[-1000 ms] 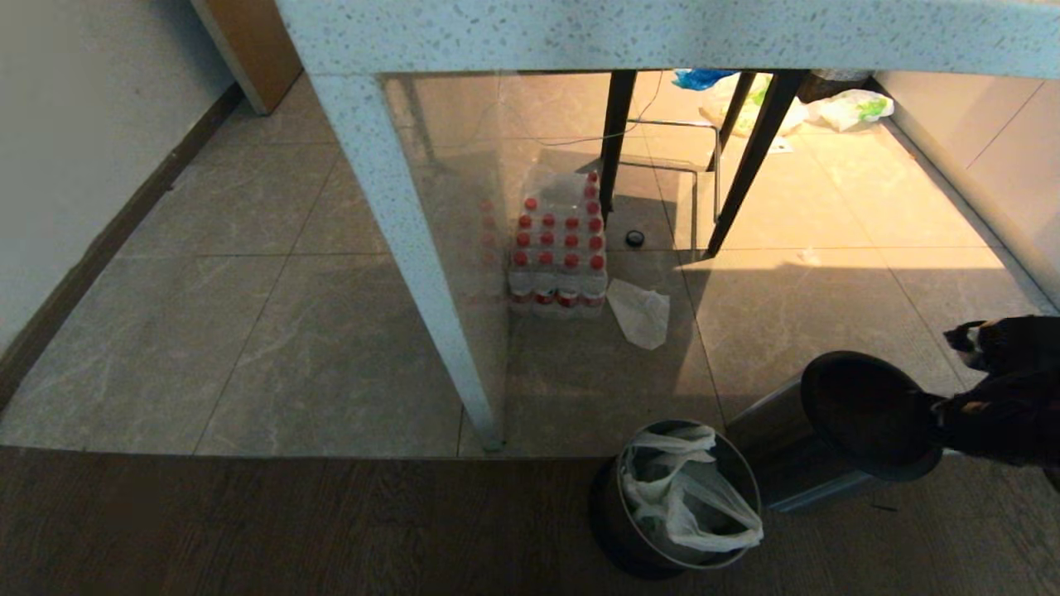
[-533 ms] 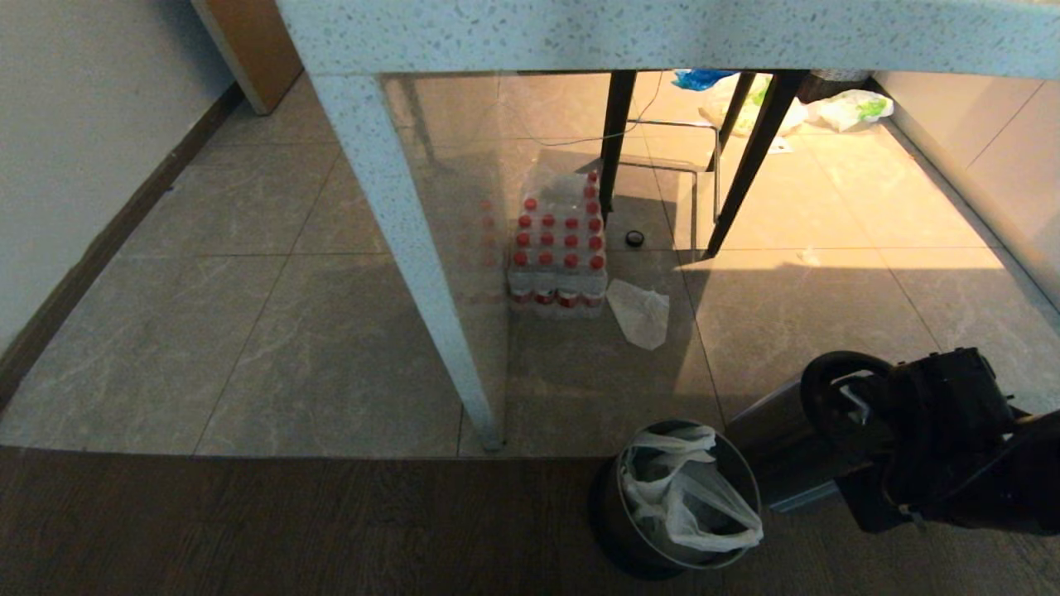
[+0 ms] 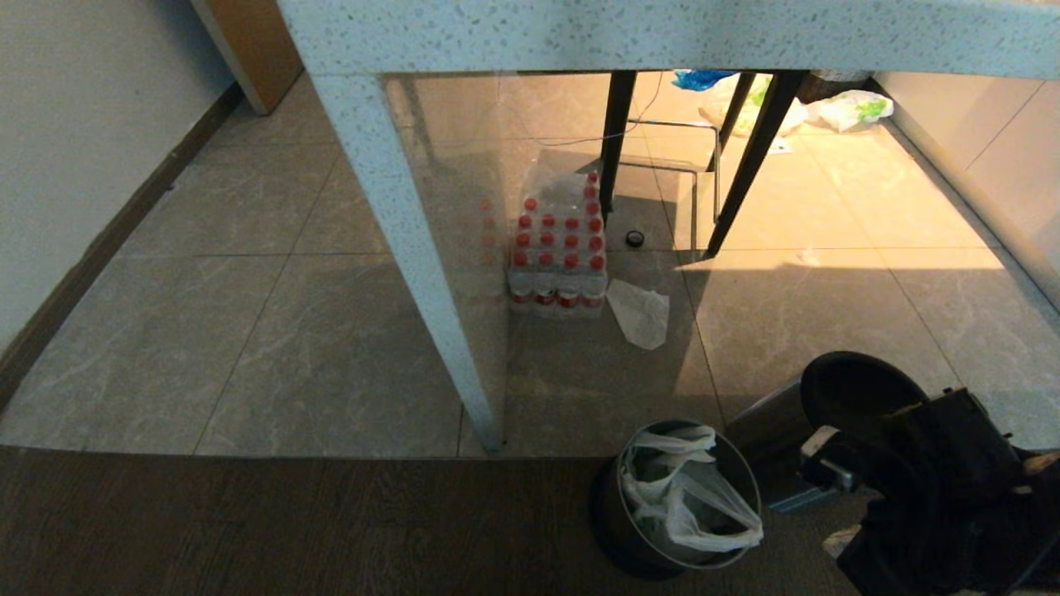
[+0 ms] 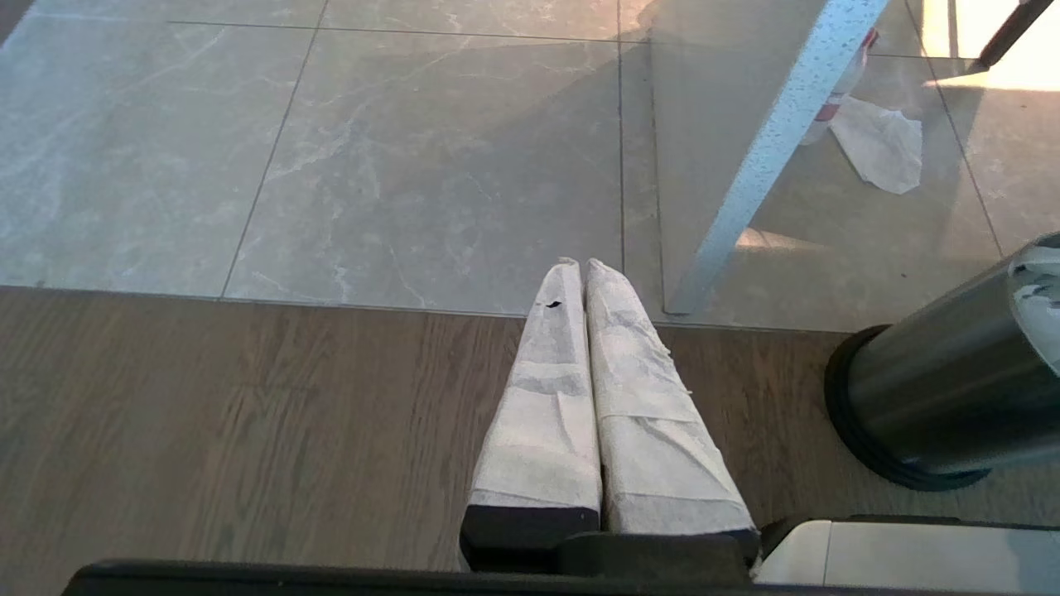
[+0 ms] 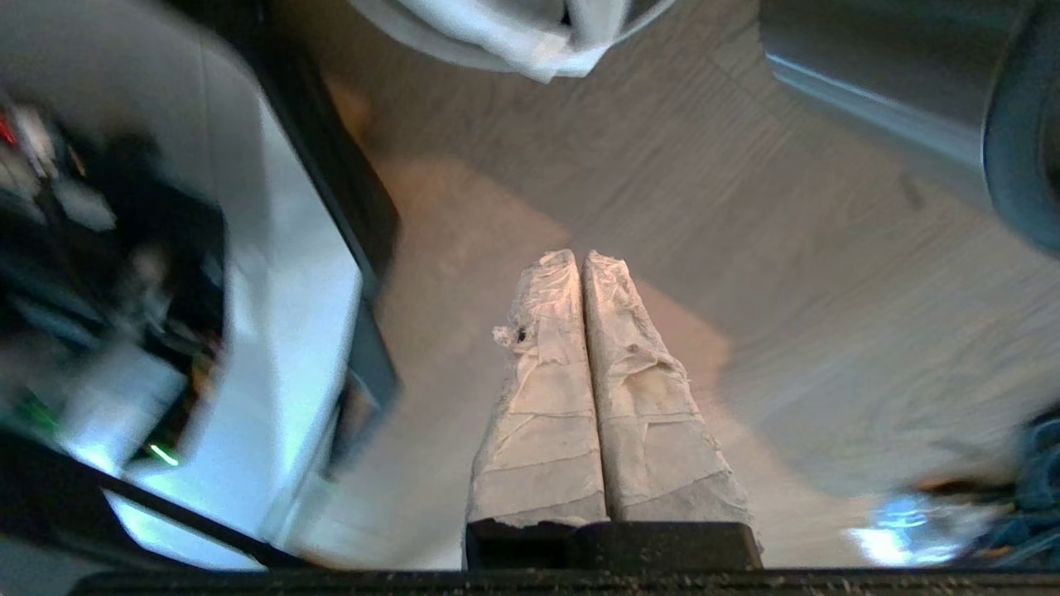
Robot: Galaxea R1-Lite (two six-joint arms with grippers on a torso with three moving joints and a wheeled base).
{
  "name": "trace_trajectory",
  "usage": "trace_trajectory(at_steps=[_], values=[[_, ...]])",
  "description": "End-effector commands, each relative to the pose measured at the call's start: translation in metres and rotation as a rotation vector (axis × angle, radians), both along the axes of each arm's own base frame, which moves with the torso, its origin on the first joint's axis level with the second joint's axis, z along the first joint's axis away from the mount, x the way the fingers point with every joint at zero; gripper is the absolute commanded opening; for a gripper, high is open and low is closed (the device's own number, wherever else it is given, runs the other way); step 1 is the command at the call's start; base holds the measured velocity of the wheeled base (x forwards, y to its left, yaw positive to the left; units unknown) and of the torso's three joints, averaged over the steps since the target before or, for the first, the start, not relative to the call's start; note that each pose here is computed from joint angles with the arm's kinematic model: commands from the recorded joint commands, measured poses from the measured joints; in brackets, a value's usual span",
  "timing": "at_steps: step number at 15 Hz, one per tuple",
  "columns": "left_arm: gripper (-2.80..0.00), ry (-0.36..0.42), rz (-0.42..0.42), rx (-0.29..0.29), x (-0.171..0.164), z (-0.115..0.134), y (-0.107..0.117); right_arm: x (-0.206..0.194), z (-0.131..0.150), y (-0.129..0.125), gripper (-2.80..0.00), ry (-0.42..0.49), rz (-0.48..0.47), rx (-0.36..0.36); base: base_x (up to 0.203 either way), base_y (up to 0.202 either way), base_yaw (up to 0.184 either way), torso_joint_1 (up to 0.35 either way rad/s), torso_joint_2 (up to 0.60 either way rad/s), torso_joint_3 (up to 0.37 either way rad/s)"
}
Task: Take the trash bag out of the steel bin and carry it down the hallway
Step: Pick up the trash bag
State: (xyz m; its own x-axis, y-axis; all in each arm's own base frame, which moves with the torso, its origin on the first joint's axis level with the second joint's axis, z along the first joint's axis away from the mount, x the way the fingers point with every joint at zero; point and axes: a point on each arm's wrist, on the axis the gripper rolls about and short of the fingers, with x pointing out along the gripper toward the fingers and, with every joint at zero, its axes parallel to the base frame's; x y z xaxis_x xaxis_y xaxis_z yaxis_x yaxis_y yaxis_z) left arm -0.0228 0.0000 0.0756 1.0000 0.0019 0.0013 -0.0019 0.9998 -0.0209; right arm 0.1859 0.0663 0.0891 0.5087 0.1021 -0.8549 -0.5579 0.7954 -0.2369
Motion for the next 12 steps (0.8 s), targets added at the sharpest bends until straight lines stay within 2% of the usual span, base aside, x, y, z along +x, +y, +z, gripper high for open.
trace_trajectory(at_steps=[1,3,5,6,9,12], values=[[-2.8,0.001,0.001,-0.001,0.0,0.0,0.0,-0.007,-0.005,0.005,-2.8,0.018,0.075,-0.032,0.0,0.0,0.0,0.0,0.0,0.0],[-2.8,0.001,0.0,-0.001,0.0,0.0,0.0,-0.004,-0.012,0.008,-2.8,0.026,0.131,-0.06,0.0,0.0,0.0,0.0,0.0,0.0],[-2.8,0.0,0.0,-0.001,0.0,0.0,0.0,0.006,-0.021,0.02,-2.8,-0.017,0.199,-0.059,0.0,0.0,0.0,0.0,0.0,0.0],[-2.8,0.0,0.001,-0.001,0.0,0.0,0.0,0.012,-0.024,0.025,0.0,-0.05,0.225,-0.053,0.0,0.0,0.0,0.0,0.0,0.0],[-2.8,0.001,0.0,-0.001,0.0,0.0,0.0,0.021,-0.042,0.033,0.0,-0.072,0.406,-0.154,0.0,0.0,0.0,0.0,0.0,0.0],[-2.8,0.001,0.0,-0.001,0.0,0.0,0.0,0.031,-0.057,0.04,0.0,-0.09,0.493,-0.198,0.0,0.0,0.0,0.0,0.0,0.0]])
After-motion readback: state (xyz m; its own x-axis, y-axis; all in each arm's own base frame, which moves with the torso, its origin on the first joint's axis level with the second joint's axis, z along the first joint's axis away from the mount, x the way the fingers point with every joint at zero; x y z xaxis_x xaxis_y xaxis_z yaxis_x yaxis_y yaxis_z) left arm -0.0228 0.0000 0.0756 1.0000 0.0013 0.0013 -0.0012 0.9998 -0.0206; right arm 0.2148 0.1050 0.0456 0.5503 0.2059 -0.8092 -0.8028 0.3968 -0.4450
